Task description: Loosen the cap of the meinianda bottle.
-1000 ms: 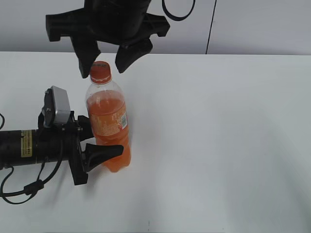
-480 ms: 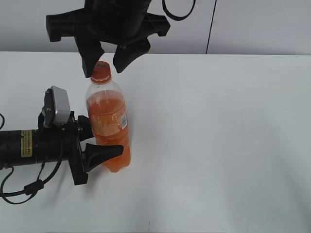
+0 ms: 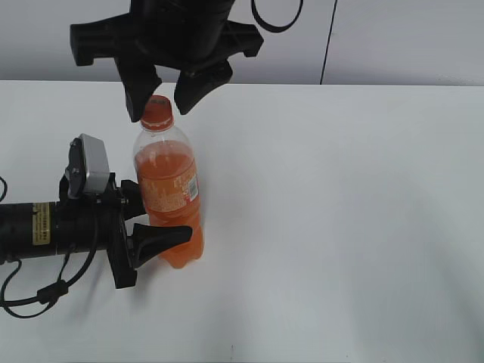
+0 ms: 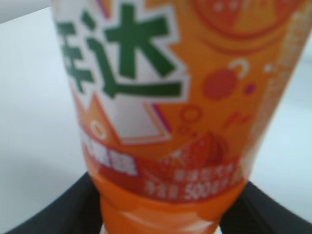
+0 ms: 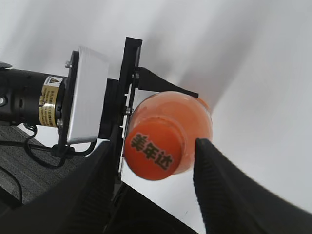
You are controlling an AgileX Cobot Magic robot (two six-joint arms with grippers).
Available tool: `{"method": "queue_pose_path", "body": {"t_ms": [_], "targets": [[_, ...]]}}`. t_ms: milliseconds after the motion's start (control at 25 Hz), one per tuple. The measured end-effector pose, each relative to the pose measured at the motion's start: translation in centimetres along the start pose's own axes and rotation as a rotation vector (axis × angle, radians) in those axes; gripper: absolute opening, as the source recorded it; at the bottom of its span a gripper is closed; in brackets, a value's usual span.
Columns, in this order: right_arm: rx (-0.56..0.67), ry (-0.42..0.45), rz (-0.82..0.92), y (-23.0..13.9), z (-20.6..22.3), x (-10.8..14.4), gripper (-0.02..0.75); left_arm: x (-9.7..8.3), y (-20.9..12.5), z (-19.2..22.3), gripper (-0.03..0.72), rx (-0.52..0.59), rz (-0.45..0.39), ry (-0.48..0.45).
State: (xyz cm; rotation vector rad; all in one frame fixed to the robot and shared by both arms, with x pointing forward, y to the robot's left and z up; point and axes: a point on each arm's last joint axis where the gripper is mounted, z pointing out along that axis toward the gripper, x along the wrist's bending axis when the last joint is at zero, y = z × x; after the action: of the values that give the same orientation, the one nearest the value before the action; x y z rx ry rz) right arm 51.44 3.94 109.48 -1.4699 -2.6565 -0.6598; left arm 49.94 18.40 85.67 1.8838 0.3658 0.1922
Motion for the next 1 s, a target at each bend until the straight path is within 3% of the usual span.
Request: {"method": "queue_pose_path", "body": {"t_ms": [360,600,760,1000], "targets": [[0.001,0.002,-0.016,-0.01,0.0,0.02,0.389,0.0,0.0,0.0,0.401,0.0,0.0,0.0],[0.002,0.003,-0.017,-0.01,0.05,0.02,0.272,0.0,0.0,0.0,0.401,0.0,0.0,0.0],[0.002,0.002,-0.037,0.0,0.05,0.01,0.267,0.0,0.0,0.0,0.401,0.0,0.0,0.0],[0.001,0.001,-0.351,0.0,0.05,0.01,0.267,0.0,0.0,0.0,0.401,0.0,0.0,0.0]]}}
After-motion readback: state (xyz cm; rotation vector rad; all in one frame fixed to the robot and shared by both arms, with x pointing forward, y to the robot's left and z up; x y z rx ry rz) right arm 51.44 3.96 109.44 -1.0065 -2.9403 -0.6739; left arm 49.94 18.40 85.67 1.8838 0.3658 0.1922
